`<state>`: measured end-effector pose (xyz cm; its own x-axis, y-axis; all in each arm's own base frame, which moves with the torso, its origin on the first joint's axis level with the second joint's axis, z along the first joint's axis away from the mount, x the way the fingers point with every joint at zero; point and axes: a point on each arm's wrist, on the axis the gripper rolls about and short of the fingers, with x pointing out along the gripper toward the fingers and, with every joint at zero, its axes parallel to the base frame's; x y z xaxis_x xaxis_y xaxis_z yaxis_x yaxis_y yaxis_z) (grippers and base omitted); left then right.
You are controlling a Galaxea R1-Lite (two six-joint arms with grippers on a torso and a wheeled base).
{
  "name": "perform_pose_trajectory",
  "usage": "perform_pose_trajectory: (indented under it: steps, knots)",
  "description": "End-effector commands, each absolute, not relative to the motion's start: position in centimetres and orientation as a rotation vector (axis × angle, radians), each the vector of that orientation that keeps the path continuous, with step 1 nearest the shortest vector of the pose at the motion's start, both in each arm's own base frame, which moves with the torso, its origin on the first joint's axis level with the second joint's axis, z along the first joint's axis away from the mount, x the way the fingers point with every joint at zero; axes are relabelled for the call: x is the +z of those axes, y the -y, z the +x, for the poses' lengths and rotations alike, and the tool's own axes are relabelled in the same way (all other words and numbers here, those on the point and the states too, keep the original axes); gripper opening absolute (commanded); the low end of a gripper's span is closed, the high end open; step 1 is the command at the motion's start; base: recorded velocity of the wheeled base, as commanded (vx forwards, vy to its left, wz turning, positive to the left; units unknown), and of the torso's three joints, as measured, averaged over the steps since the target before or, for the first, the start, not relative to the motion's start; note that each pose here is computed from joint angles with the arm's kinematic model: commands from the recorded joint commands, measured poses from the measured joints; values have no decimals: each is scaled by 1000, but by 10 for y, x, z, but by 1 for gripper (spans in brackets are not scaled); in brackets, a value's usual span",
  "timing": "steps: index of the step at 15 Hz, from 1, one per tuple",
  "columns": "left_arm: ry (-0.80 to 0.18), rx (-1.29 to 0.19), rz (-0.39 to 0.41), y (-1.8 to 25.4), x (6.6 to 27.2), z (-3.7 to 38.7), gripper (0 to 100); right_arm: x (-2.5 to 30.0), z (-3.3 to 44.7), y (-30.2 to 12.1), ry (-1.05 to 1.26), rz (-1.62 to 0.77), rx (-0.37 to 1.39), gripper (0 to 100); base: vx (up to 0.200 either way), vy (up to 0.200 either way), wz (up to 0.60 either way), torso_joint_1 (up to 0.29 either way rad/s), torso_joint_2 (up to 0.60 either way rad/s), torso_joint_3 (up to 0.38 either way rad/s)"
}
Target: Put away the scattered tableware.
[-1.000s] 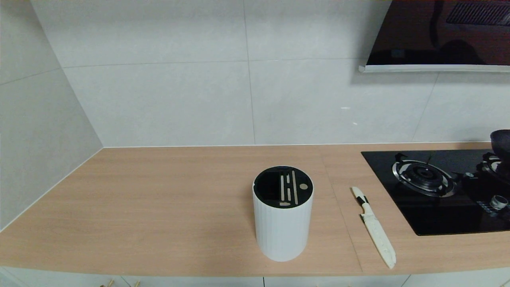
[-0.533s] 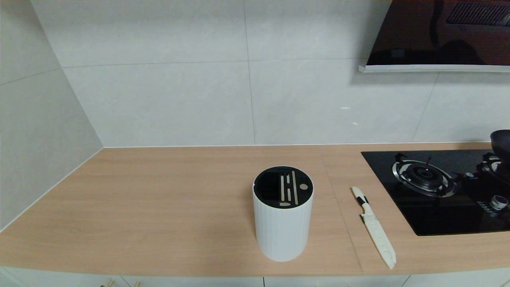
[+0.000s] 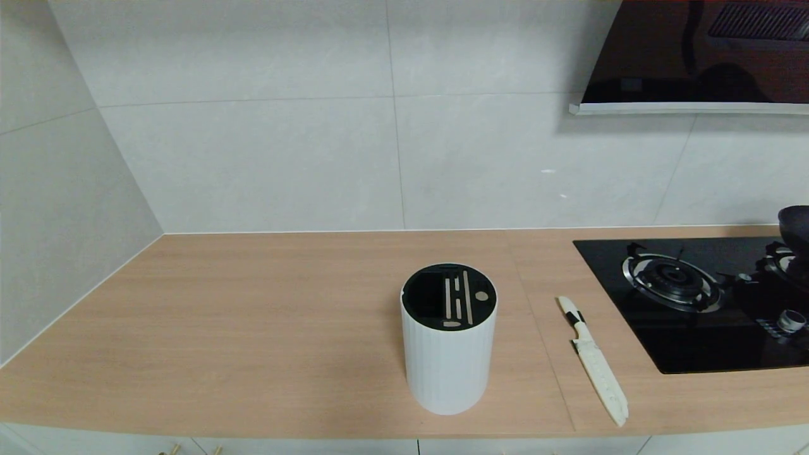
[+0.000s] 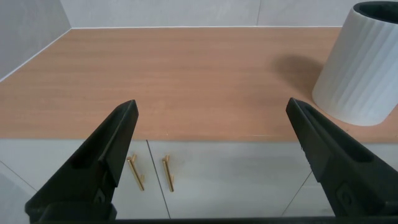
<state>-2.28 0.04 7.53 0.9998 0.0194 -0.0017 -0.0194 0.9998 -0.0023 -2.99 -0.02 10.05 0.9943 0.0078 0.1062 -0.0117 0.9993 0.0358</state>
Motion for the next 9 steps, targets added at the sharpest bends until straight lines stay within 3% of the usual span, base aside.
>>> perform_pose_trajectory:
  steps: [1,4,9]
  knots:
    - [-2,20,-3,0,75,-23,100,122,-27,-1,51,44,49,100,0,0,0,0,0,0]
    - [-2,20,-3,0,75,-23,100,146,17,-4,-250,62,167,100,0,0,0,0,0,0]
    - [-2,20,-3,0,75,-23,100,171,99,-20,-513,33,283,100,0,0,0,0,0,0]
